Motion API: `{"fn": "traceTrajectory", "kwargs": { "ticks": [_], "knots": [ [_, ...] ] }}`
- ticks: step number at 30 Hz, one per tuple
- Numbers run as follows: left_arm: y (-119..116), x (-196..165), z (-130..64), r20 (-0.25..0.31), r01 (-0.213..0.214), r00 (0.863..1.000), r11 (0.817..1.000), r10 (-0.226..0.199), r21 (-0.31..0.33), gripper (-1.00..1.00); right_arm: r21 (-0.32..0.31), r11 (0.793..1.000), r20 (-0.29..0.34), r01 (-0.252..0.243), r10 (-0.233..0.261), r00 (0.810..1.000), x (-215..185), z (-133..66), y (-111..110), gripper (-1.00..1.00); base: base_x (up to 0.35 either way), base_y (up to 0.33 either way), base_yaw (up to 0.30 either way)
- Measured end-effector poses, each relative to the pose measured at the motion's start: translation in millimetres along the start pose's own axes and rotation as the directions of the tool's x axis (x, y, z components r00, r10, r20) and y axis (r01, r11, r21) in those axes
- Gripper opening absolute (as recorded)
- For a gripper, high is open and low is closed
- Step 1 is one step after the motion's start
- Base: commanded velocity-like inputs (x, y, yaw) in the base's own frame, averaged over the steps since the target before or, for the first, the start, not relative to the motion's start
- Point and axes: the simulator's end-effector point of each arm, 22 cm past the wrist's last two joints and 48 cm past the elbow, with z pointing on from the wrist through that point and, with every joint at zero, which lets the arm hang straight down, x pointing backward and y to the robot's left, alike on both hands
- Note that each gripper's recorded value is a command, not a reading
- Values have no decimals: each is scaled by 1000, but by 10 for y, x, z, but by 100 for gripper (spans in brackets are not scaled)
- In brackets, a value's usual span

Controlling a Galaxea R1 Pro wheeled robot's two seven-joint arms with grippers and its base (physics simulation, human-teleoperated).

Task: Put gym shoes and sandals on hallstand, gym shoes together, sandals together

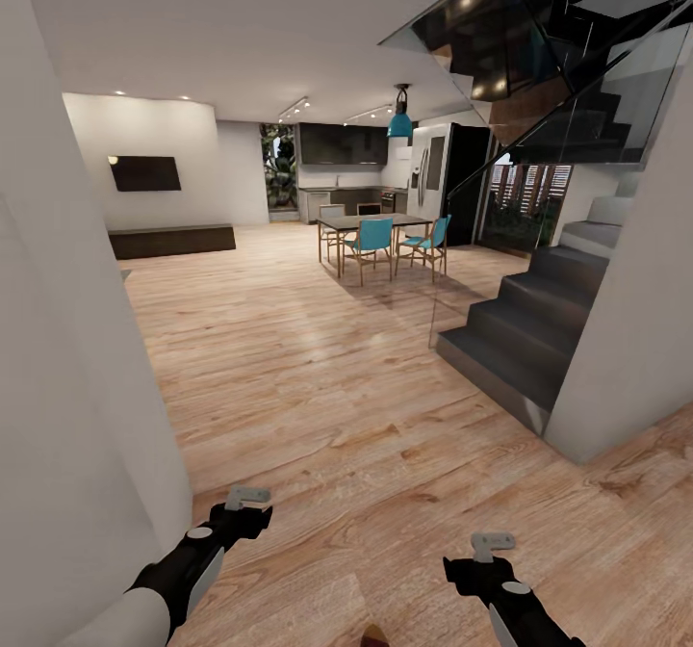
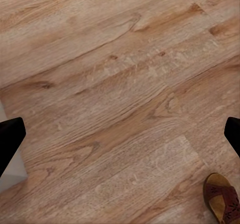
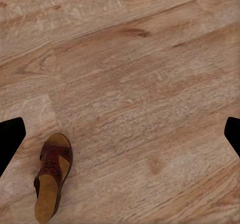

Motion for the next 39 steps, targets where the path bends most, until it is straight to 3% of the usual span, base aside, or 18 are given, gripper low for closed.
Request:
{"fn": "traceTrajectory", "kwargs": {
  "ticks": [11,20,27,31,39],
  "knots": [
    [-32,-38,6,4,-1,1000,1000,1,16,100,-1,1000,-9,2,-2,1000,48,5,6,100,0,0,2],
    [-48,39,81,-4,-1,1000,1000,1,25,100,-4,1000,-88,1,-1,996,486,90,29,100,0,0,70],
    [-16,153,178,-13,0,1000,1000,0,22,100,-6,1000,-114,0,-1,994,698,189,47,100,0,0,103],
    [-5,24,260,-2,-1,1000,1000,1,28,100,-6,1000,-122,0,-1,993,787,245,53,100,0,0,107],
    [-139,13,398,-58,13,998,997,-8,82,100,-7,1000,-133,0,-1,991,949,360,61,100,0,0,108]
  ]
}}
